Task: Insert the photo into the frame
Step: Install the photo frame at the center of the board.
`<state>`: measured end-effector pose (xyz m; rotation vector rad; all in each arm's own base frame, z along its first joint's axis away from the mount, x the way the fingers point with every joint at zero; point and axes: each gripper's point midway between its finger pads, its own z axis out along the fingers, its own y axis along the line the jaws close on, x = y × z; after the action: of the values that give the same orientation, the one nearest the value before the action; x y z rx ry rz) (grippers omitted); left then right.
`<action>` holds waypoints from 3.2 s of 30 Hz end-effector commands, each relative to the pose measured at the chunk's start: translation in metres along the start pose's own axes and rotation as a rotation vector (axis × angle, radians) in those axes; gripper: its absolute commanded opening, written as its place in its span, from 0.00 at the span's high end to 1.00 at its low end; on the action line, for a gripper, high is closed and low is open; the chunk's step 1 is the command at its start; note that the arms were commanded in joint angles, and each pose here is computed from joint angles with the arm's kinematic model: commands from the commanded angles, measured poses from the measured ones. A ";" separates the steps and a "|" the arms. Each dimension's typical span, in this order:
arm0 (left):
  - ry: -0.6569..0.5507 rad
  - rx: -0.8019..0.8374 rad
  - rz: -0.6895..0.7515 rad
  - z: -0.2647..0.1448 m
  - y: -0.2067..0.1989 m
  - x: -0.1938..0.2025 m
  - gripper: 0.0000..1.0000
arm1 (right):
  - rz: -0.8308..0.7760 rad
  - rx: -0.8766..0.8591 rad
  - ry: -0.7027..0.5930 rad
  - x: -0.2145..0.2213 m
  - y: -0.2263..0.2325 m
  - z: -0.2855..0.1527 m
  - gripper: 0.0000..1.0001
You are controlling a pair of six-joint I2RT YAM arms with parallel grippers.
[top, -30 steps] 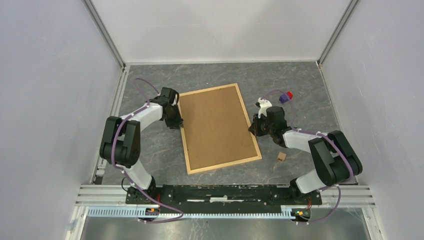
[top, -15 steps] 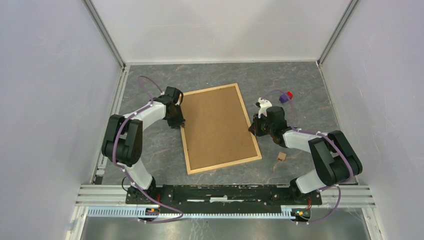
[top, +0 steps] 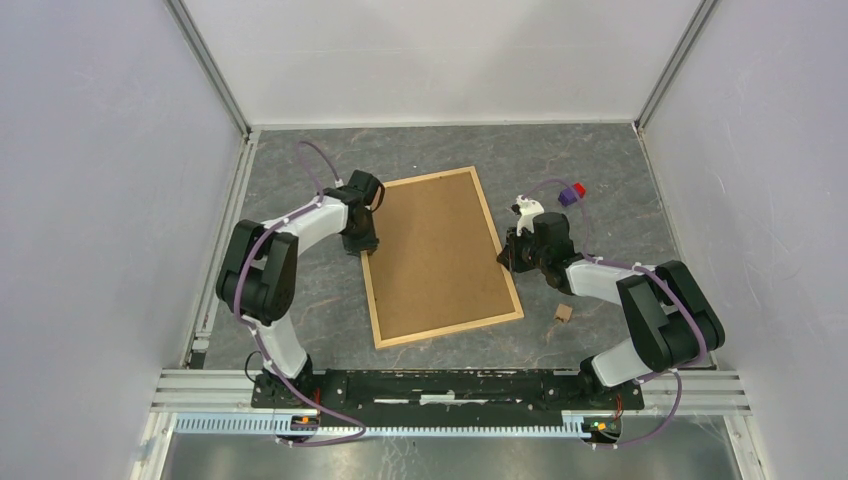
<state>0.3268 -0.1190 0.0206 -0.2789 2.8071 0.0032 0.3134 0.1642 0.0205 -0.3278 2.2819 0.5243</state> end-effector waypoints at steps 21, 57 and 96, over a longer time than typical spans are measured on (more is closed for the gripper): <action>-0.126 0.271 -0.173 -0.025 0.015 -0.123 0.60 | 0.005 -0.015 0.220 0.065 0.002 -0.007 1.00; -0.045 0.162 -0.176 0.038 0.018 -0.125 0.57 | 0.008 -0.030 0.221 0.065 0.004 -0.007 1.00; -0.066 0.239 -0.147 0.027 0.025 -0.127 0.54 | 0.009 -0.039 0.220 0.065 0.005 -0.007 1.00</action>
<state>0.4472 -0.0669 0.0341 -0.5000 2.6743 -0.3942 0.3133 0.1650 0.0207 -0.3341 2.2794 0.5310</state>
